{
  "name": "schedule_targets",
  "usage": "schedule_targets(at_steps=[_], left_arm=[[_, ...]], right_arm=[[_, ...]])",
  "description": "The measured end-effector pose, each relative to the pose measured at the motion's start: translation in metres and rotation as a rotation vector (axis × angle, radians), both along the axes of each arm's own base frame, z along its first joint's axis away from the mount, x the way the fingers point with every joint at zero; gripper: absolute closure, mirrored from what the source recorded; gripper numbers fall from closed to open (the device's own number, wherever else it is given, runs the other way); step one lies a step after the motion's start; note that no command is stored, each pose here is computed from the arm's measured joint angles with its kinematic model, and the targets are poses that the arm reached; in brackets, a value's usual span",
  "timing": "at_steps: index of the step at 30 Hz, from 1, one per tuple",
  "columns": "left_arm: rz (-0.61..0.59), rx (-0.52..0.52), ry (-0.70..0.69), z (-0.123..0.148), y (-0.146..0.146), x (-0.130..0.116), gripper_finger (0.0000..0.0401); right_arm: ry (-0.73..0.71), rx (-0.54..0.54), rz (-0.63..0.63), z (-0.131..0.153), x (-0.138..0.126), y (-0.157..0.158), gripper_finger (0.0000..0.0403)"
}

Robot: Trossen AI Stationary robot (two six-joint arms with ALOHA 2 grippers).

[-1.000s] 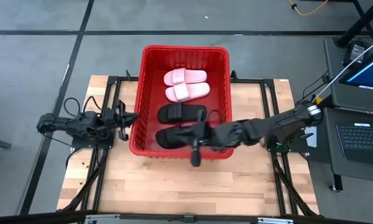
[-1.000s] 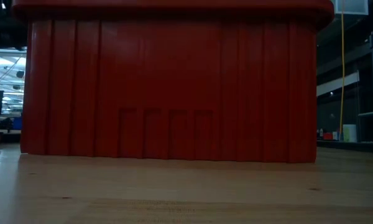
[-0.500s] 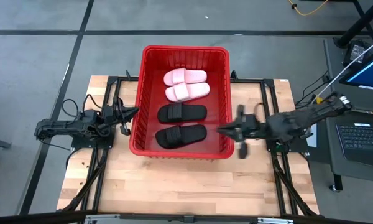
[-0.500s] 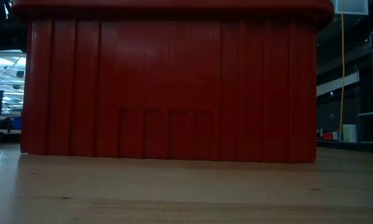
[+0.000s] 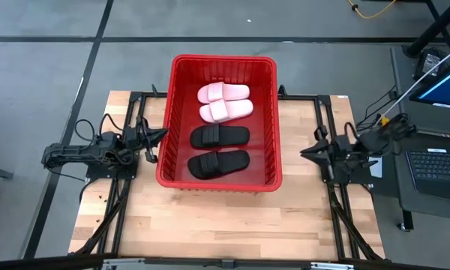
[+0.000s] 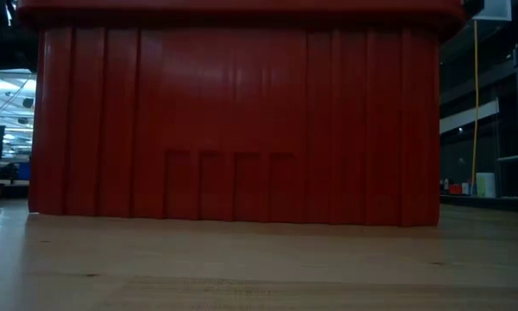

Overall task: Pick and place slides into bin
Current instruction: Return to Home Position

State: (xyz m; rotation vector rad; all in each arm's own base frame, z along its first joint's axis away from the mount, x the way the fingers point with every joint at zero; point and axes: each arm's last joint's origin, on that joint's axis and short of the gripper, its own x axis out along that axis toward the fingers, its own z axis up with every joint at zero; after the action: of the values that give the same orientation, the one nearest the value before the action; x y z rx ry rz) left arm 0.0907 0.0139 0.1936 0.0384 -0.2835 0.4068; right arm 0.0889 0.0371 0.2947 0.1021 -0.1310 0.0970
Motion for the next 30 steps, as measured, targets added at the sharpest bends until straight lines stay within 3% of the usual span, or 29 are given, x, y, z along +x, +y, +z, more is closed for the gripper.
schedule_targets(at_steps=[11, 16, 25, 30], left_arm=[[-0.015, -0.053, -0.012, -0.001, 0.000, 0.000, 0.0395], [-0.016, -0.056, -0.014, -0.001, 0.000, 0.000, 0.0395], [-0.017, -0.059, -0.016, -0.001, 0.000, 0.000, 0.0395], [-0.017, -0.060, -0.017, -0.001, 0.000, 0.000, 0.0395]], right_arm=[[0.080, -0.108, -0.062, -0.061, 0.011, 0.003, 0.0361], [0.091, -0.220, -0.097, -0.071, 0.012, 0.002, 0.0361], [-0.032, -0.112, -0.165, -0.068, 0.000, -0.011, 0.0361], [-0.093, -0.118, -0.032, -0.088, 0.000, -0.014, 0.0361]])
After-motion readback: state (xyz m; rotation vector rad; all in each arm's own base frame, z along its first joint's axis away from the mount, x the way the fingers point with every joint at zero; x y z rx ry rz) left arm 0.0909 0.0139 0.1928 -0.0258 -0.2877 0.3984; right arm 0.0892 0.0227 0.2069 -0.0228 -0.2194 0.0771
